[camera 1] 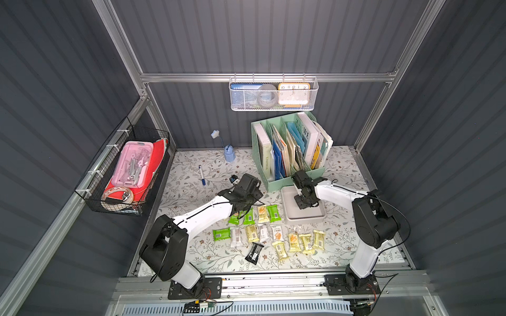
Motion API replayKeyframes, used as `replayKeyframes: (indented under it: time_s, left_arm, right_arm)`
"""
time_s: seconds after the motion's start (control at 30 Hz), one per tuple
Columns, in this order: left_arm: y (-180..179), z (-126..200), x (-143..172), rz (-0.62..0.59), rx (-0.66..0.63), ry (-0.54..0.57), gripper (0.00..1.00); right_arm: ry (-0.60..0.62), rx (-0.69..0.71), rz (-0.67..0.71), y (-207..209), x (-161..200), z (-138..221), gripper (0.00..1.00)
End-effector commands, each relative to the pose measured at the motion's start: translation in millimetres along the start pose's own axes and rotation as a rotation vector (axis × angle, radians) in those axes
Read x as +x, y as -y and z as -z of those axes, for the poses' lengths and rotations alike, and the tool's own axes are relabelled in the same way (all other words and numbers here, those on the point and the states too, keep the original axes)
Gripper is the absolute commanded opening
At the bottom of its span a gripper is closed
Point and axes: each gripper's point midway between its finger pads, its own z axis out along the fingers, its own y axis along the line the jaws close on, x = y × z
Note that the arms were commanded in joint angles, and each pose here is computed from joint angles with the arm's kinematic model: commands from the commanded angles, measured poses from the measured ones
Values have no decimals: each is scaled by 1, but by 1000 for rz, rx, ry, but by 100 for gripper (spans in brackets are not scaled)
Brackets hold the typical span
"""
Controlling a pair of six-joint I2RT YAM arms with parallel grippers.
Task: Take the cookies out of the storage box
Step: Pick up the cookie from the storage box.
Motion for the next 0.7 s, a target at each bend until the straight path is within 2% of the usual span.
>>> replayKeyframes:
  time_s: [0.0, 0.27, 0.47, 0.67]
  left_arm:
    - [-6, 8, -5, 13, -22, 21, 62]
    - [-6, 15, -13, 26, -27, 56, 62]
    - [-15, 29, -22, 63, -47, 106, 62]
    - [-45, 48, -28, 155, -123, 172, 62]
  right_arm:
    - [14, -4, -12, 1, -2, 10, 19]
    - [91, -102, -102, -2, -2, 56, 18]
    - [155, -375, -193, -34, 5, 111, 18]
    - [177, -660, -288, -91, 11, 148, 18]
